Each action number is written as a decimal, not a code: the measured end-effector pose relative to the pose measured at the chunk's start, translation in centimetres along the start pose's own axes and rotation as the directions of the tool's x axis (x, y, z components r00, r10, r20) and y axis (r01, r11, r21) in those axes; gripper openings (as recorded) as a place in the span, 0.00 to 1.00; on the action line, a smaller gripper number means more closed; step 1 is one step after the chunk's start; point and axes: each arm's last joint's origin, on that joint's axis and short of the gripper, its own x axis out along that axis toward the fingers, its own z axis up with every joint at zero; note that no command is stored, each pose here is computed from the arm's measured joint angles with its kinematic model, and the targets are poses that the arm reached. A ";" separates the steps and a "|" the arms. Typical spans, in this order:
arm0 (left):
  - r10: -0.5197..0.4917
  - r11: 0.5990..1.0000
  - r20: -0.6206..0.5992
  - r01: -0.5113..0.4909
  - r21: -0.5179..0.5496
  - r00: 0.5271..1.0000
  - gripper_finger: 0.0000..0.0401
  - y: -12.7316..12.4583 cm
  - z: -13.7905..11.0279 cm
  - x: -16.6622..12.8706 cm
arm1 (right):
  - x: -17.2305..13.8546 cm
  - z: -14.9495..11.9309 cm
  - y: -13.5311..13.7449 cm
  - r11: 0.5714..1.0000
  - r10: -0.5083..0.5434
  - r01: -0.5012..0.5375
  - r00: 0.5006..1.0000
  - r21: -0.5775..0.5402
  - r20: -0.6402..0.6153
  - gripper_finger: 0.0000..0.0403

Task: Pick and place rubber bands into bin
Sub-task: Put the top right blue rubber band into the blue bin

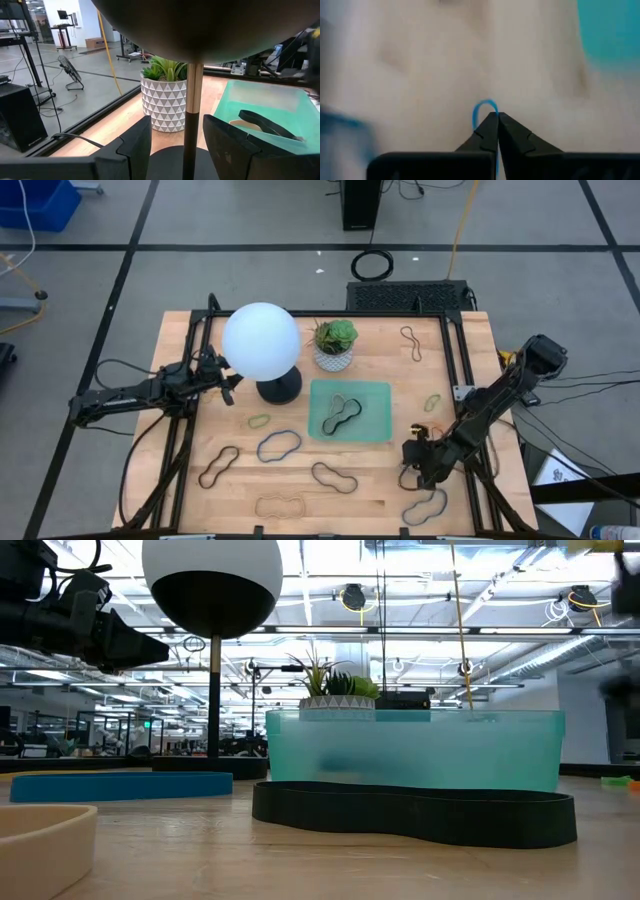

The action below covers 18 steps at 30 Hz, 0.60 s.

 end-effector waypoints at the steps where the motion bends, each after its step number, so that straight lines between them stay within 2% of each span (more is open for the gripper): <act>1: 0.000 1.000 0.000 0.000 0.000 1.000 0.46 0.0 0.0 0.0 | -0.6 0.7 0.4 0.999 0.035 -0.034 0.997 -0.019 0.067 0.00; 4: 0.000 1.000 0.000 0.000 0.000 1.000 0.46 0.0 0.0 0.0 | -1.7 2.1 0.7 0.995 0.065 -0.044 0.969 -0.093 0.237 0.00; 7: 0.000 1.000 0.000 0.000 0.000 1.000 0.46 0.0 0.0 0.0 | -3.1 3.9 1.3 0.982 0.112 -0.035 0.896 -0.184 0.429 0.00; 10: 0.000 1.000 0.000 0.000 0.000 1.000 0.46 0.0 0.0 0.0 | -3.9 5.2 1.4 0.961 0.097 0.067 0.825 -0.267 0.556 0.00; 13: 0.000 1.000 0.000 0.000 0.000 1.000 0.46 0.0 0.0 0.0 | -4.3 6.3 0.9 0.928 0.058 0.189 0.776 -0.320 0.628 0.00; 16: 0.000 1.000 0.000 0.000 0.000 1.000 0.46 0.0 0.0 0.0 | -4.1 7.2 -0.1 0.896 -0.032 0.316 0.747 -0.312 0.664 0.00; 18: 0.000 1.000 0.001 0.000 0.000 1.000 0.46 0.0 0.0 0.0 | -4.0 8.0 -1.3 0.885 -0.107 0.382 0.726 -0.268 0.680 0.00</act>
